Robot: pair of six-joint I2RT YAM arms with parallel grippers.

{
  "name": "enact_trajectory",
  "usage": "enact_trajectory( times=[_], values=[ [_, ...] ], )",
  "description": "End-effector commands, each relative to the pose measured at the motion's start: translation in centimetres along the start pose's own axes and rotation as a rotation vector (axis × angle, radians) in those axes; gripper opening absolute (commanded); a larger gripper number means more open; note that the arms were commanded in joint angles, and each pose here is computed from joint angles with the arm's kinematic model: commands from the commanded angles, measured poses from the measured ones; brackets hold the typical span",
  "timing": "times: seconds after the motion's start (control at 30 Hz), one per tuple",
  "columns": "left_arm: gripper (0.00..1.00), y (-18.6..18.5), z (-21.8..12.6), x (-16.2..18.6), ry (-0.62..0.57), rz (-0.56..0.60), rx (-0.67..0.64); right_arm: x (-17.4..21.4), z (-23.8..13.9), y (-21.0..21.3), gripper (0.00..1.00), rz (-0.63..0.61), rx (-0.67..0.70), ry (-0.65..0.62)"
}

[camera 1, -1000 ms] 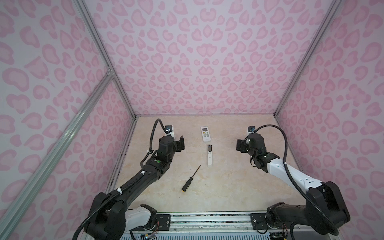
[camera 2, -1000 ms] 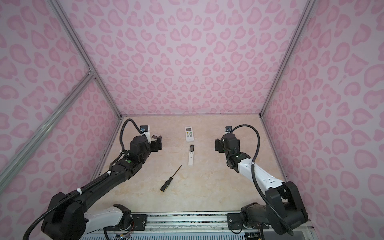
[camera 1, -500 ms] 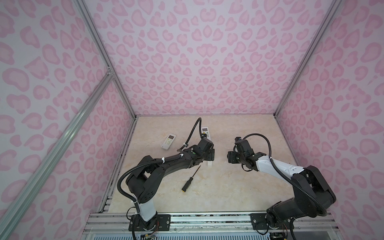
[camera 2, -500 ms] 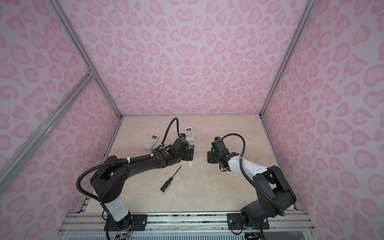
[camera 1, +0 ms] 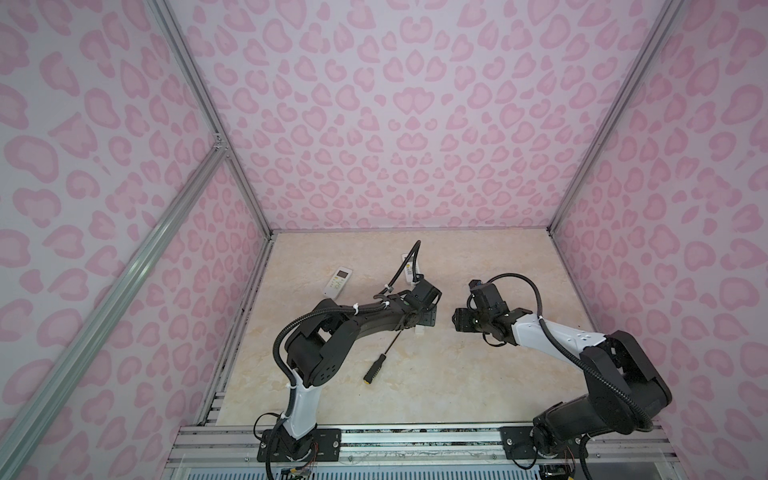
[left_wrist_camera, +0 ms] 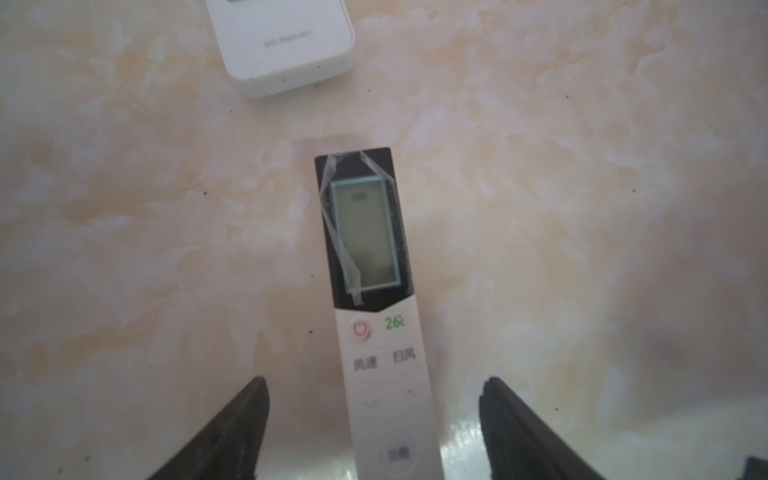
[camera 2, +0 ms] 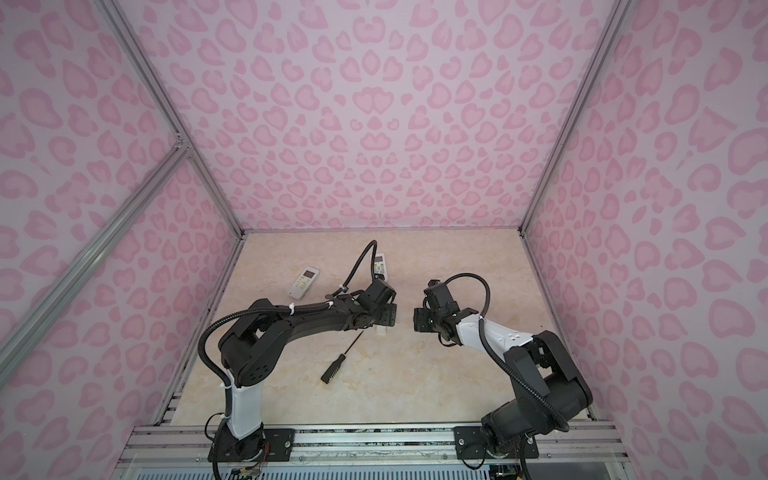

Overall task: Unload the batteries from the remote control
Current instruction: 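Grasp the slim white remote with the left gripper while the right gripper approaches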

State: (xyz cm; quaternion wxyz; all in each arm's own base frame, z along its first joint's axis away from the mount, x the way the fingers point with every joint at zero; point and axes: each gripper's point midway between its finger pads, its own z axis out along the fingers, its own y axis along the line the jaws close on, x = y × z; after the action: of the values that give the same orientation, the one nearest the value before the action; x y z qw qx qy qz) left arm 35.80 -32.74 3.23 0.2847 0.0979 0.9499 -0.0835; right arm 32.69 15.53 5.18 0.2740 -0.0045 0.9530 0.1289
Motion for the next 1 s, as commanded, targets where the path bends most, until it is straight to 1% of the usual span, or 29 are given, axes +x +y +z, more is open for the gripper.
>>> enact_trajectory(
  times=[0.0, 0.17, 0.23, 0.3, 0.5, 0.67, 0.7, 0.73, 0.77, 0.83, 0.9, 0.97],
  values=[
    [0.79, -0.2, 0.8, 0.3, 0.02, 0.008, -0.013, -0.2, -0.3, -0.4, 0.69, 0.024, 0.005, -0.012],
    [0.71, 0.1, 0.9, 0.3, 0.013, 0.012, -0.033, -0.4, -1.0, -0.9, 0.68, 0.045, 0.01, -0.034],
    [0.63, 0.3, 0.8, 0.3, 0.01, 0.015, -0.04, -0.4, -1.1, -1.3, 0.68, 0.052, 0.02, -0.036],
    [0.58, 0.3, 0.7, 0.3, 0.008, 0.016, -0.037, -0.4, -1.1, -2.0, 0.68, 0.071, 0.033, -0.031],
    [0.5, 0.6, 0.3, 0.5, 0.0, 0.011, -0.037, -1.5, -1.9, -3.2, 0.67, 0.121, 0.034, -0.057],
    [0.39, 0.7, -0.1, 0.3, -0.013, 0.005, -0.031, -2.2, -2.8, -3.6, 0.67, 0.143, 0.031, -0.081],
    [0.37, 0.6, -0.4, 0.1, -0.02, 0.005, -0.026, -2.2, -2.9, -3.6, 0.67, 0.147, 0.031, -0.082],
    [0.32, 0.6, -0.6, 0.0, -0.023, 0.004, -0.022, -2.4, -3.0, -3.6, 0.67, 0.15, 0.028, -0.085],
    [0.29, 0.5, -0.9, -0.3, -0.031, 0.001, -0.015, -2.5, -3.1, -3.6, 0.67, 0.154, 0.027, -0.087],
    [0.25, 0.3, -1.7, -0.8, -0.049, -0.003, 0.006, -2.7, -3.3, -3.7, 0.66, 0.167, 0.019, -0.089],
    [0.22, -0.3, -2.6, -1.3, -0.063, -0.001, 0.044, -3.1, -3.6, -3.5, 0.64, 0.181, -0.001, -0.092],
    [0.17, -1.4, -3.9, -1.9, -0.068, 0.021, 0.11, -3.6, -4.0, -2.9, 0.61, 0.191, -0.04, -0.09]
  ],
)
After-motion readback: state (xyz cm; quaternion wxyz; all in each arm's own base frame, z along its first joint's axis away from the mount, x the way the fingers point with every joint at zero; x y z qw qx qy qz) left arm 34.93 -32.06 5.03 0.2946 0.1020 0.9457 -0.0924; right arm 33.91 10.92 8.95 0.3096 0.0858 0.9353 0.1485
